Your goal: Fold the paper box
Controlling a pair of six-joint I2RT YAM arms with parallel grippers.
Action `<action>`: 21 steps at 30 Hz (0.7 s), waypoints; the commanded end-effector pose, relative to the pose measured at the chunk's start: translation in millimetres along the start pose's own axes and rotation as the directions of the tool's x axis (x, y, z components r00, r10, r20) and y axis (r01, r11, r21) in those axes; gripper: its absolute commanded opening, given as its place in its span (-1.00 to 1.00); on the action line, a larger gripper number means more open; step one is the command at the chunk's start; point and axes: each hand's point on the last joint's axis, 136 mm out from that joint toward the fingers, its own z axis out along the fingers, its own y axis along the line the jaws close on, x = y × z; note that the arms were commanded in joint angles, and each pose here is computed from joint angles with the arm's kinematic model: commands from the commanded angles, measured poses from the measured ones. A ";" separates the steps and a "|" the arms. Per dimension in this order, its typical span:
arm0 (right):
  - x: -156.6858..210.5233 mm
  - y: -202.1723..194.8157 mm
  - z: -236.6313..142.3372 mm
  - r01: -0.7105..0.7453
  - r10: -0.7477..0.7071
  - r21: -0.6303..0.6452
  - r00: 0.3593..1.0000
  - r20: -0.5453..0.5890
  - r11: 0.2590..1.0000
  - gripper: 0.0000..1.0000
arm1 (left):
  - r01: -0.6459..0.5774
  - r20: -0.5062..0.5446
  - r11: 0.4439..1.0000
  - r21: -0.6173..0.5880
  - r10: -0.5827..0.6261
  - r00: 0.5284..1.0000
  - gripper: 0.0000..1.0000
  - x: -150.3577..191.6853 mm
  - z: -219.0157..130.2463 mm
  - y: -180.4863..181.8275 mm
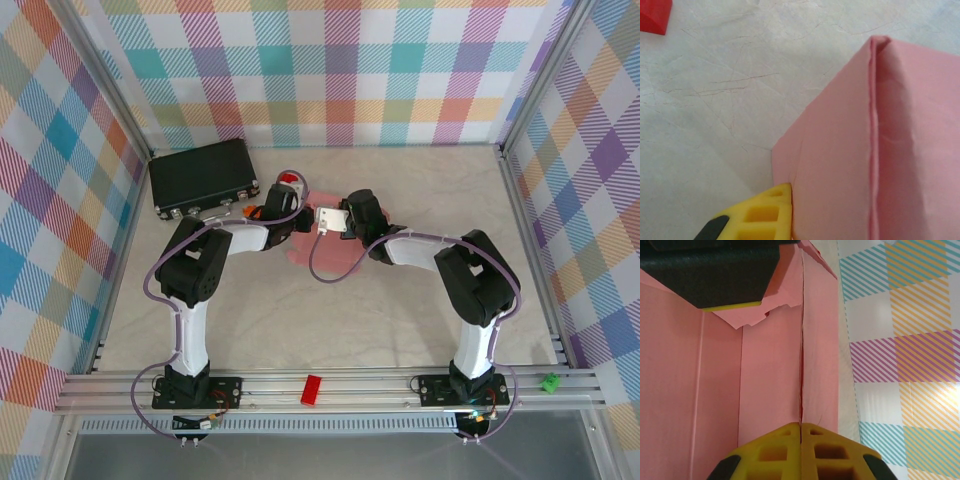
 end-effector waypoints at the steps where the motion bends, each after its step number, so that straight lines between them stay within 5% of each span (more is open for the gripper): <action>1: -13.5 15.9 -8.8 -0.022 0.027 -0.089 0.999 0.047 0.996 -0.98 | -0.030 0.065 0.999 0.032 0.027 0.997 -0.83 -23.1 -14.3 -18.6; 10: -20.6 6.9 -15.1 -0.075 0.081 -0.079 0.994 0.071 0.994 -0.75 | -0.063 0.054 0.997 -0.034 0.065 0.996 -1.00 -21.1 -22.4 -13.9; 21: -33.6 -16.4 -37.7 -0.176 0.181 -0.046 0.975 0.129 0.983 -0.16 | -0.094 0.022 0.983 -0.160 0.099 0.995 -1.00 -10.3 -45.2 6.7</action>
